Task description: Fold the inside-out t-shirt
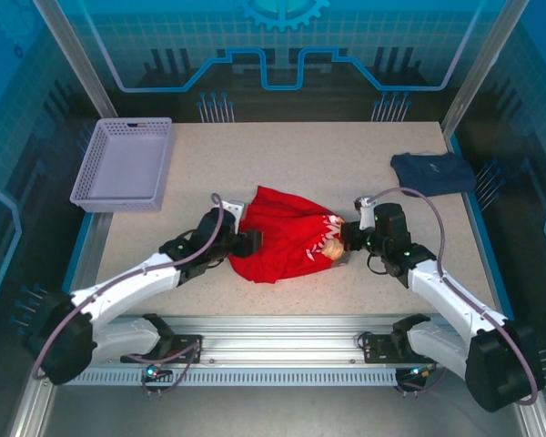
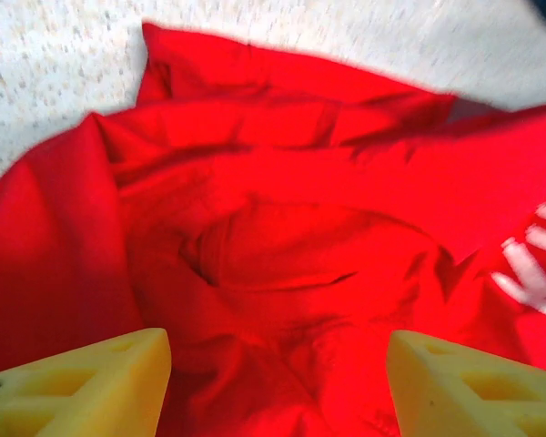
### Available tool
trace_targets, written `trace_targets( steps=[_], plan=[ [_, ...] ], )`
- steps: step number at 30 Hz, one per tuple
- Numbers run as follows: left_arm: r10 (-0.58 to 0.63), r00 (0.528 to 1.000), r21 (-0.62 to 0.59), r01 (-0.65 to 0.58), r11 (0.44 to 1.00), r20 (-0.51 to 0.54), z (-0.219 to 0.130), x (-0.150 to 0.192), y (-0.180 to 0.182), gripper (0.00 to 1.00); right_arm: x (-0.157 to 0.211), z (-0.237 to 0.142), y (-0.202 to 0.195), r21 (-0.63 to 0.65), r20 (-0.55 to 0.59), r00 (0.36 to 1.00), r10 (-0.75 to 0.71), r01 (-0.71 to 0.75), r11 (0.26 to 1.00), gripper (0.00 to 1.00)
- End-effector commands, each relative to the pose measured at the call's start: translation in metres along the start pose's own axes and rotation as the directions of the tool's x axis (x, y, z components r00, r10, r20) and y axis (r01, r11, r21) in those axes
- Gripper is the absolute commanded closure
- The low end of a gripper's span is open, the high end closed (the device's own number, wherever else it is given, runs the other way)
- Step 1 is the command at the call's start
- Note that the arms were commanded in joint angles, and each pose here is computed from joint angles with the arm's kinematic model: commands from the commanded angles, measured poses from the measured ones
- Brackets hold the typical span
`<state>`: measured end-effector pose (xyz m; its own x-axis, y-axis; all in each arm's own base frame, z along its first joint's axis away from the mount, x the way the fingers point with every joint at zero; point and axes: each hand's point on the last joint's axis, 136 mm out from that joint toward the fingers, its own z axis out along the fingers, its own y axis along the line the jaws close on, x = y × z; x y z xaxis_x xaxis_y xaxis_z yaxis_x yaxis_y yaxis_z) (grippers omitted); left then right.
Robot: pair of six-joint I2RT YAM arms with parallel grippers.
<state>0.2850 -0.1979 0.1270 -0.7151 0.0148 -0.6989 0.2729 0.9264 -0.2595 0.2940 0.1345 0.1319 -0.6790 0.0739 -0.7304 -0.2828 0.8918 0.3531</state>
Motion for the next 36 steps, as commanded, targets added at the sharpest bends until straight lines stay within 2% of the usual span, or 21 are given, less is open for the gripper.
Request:
trace_targets(
  steps=[1,4,6,10,12,14,17,20,26,30,33,36],
  plan=[
    [0.041,0.989,-0.096,-0.056,0.994,-0.143,0.016,0.029,0.011,0.35,-0.017,-0.002,0.007,-0.029,0.03,0.999,-0.009,0.01,1.0,1.0],
    [0.05,0.974,-0.036,-0.059,0.998,-0.22,0.035,0.04,-0.002,0.36,-0.02,-0.001,0.008,-0.031,0.03,0.999,-0.014,0.015,0.999,1.0],
    [0.045,0.965,-0.014,-0.051,0.999,-0.259,0.047,0.045,-0.008,0.43,-0.021,0.0,0.01,-0.038,0.026,1.0,-0.016,0.017,0.999,1.0],
    [0.024,0.938,-0.069,-0.051,0.996,-0.345,0.055,0.058,-0.002,0.71,-0.022,-0.002,0.009,-0.03,0.029,0.999,-0.022,0.022,0.999,1.0],
    [0.027,0.945,-0.074,-0.054,0.996,-0.326,0.048,0.052,0.0,0.85,-0.026,-0.004,0.01,-0.03,0.04,0.999,-0.027,0.028,0.999,1.0],
    [0.036,0.967,-0.022,-0.043,0.999,-0.251,0.035,0.034,-0.009,0.99,-0.031,-0.005,0.011,-0.028,0.048,0.998,-0.03,0.031,0.999,1.0],
    [0.044,0.995,0.103,-0.034,0.994,-0.093,0.005,-0.002,-0.027,1.0,-0.04,-0.008,0.011,-0.016,0.057,0.998,-0.038,0.039,0.999,1.0],
    [-0.007,0.997,0.234,-0.011,0.972,0.074,-0.032,-0.042,-0.037,1.0,-0.057,-0.018,0.011,0.022,0.081,0.995,-0.065,0.063,0.998,1.0],
    [-0.127,0.931,0.382,-0.013,0.924,0.341,-0.111,-0.114,-0.033,1.0,-0.105,-0.051,0.014,0.12,0.164,0.975,-0.152,0.133,0.984,1.0],
    [-0.161,0.883,0.431,-0.051,0.901,0.441,-0.153,-0.152,-0.045,1.0,-0.147,-0.08,0.021,0.178,0.249,0.948,-0.2,0.158,0.971,1.0],
    [-0.214,0.858,0.522,-0.072,0.85,0.468,-0.18,-0.178,-0.065,1.0,-0.187,-0.099,0.028,0.217,0.318,0.918,-0.239,0.175,0.96,1.0],
    [-0.259,0.853,0.611,-0.085,0.787,0.452,-0.194,-0.197,-0.084,1.0,-0.229,-0.1,0.036,0.235,0.331,0.904,-0.27,0.198,0.952,1.0]
  ],
)
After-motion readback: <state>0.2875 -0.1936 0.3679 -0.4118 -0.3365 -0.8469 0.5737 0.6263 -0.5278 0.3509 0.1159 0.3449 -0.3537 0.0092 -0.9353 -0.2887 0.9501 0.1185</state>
